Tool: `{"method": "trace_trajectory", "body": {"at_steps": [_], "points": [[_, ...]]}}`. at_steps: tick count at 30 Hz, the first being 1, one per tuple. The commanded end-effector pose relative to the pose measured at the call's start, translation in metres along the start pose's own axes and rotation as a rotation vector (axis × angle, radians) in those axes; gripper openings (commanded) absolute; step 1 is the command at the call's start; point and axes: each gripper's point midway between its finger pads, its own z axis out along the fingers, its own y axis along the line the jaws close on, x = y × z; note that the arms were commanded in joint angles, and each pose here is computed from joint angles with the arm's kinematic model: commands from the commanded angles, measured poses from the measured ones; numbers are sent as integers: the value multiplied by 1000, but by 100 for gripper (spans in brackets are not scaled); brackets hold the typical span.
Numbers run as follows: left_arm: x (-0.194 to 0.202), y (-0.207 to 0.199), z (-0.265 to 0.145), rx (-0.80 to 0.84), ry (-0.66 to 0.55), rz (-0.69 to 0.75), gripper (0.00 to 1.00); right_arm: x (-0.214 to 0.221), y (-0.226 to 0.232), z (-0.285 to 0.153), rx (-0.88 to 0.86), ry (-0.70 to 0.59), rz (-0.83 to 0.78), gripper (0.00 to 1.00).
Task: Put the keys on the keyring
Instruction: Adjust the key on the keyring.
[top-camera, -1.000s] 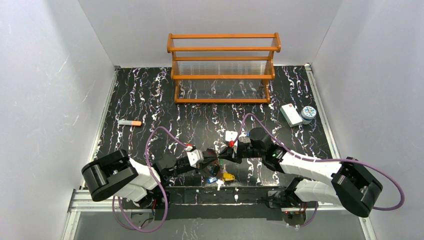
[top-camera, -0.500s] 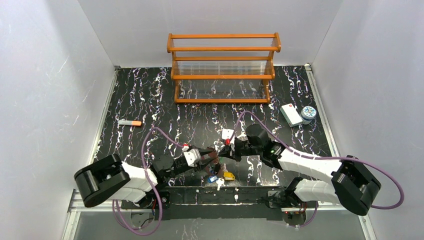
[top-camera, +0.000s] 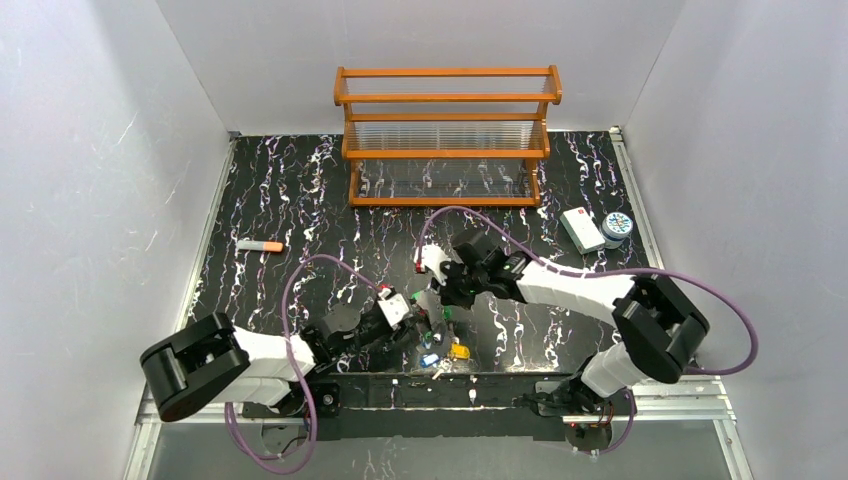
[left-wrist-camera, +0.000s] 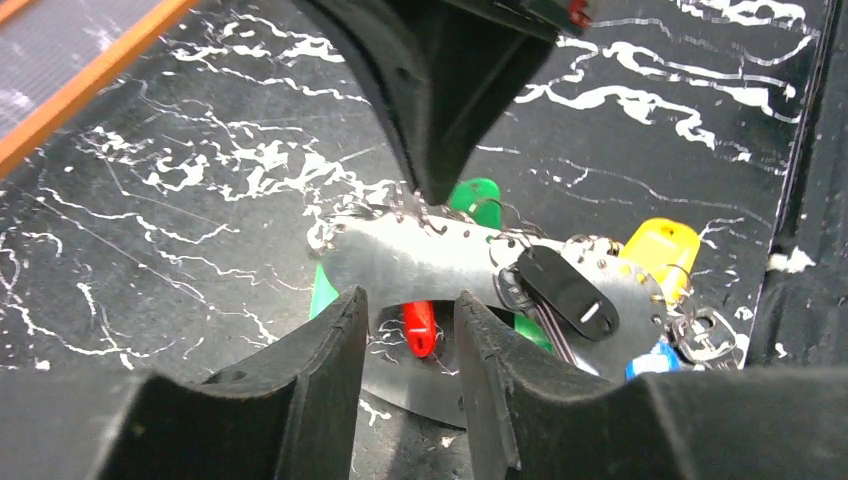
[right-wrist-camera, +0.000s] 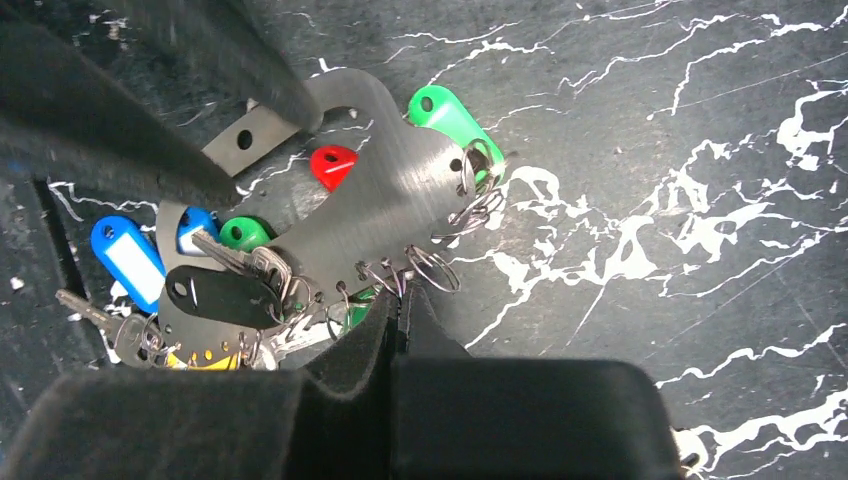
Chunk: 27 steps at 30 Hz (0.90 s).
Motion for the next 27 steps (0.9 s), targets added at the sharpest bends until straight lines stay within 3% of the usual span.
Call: {"method": "trace_trajectory", "body": {"at_steps": [1,9,17,23,27], "points": [[-3,-9,14,72,10,38,34,33,0,-2,8,218,-12,1],[-7,-29,32,176,-52,20,31,33,11,4,-25,235,-47,1],[-1,-42,45,230,-85,-29,23,22,21,3,-51,166,-37,1],[3,-47,51,260,-83,-40,10,20,23,2,-59,145,-35,1],[8,-47,53,253,-70,-56,10,17,24,2,-63,132,-40,1]]}}
